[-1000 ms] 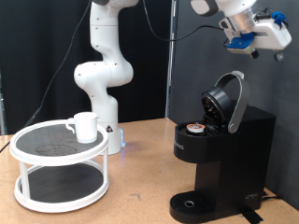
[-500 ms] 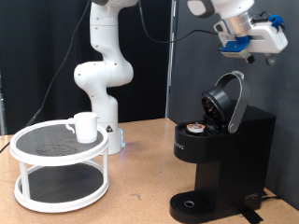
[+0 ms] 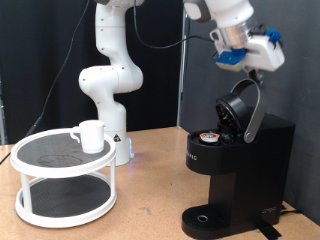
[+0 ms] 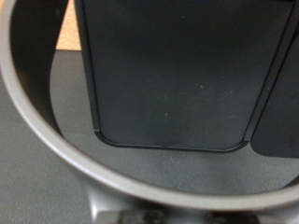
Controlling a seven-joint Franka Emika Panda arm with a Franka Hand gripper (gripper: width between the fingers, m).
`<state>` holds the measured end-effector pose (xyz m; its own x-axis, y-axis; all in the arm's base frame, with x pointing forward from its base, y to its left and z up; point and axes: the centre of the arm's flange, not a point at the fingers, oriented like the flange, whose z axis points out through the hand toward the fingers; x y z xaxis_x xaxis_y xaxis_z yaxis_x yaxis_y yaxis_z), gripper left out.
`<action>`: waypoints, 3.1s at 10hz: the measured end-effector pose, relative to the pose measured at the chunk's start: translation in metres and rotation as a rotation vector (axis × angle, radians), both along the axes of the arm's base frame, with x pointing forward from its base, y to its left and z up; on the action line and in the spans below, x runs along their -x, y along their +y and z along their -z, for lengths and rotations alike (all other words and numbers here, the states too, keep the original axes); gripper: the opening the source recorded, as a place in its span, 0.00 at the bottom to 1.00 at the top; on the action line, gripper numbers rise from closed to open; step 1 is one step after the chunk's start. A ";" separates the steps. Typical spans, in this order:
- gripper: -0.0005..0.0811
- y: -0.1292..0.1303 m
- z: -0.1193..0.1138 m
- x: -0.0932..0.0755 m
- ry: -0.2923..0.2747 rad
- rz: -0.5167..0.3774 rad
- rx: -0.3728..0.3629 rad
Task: Make a cup of coffee with the keurig machine
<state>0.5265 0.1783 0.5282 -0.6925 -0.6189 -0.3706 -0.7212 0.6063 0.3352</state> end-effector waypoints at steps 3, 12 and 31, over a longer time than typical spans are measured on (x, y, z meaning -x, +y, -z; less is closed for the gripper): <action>0.01 -0.002 -0.002 0.005 -0.004 0.014 0.006; 0.01 -0.004 -0.014 0.007 -0.053 0.059 -0.087; 0.01 -0.113 0.019 0.024 0.030 0.149 0.079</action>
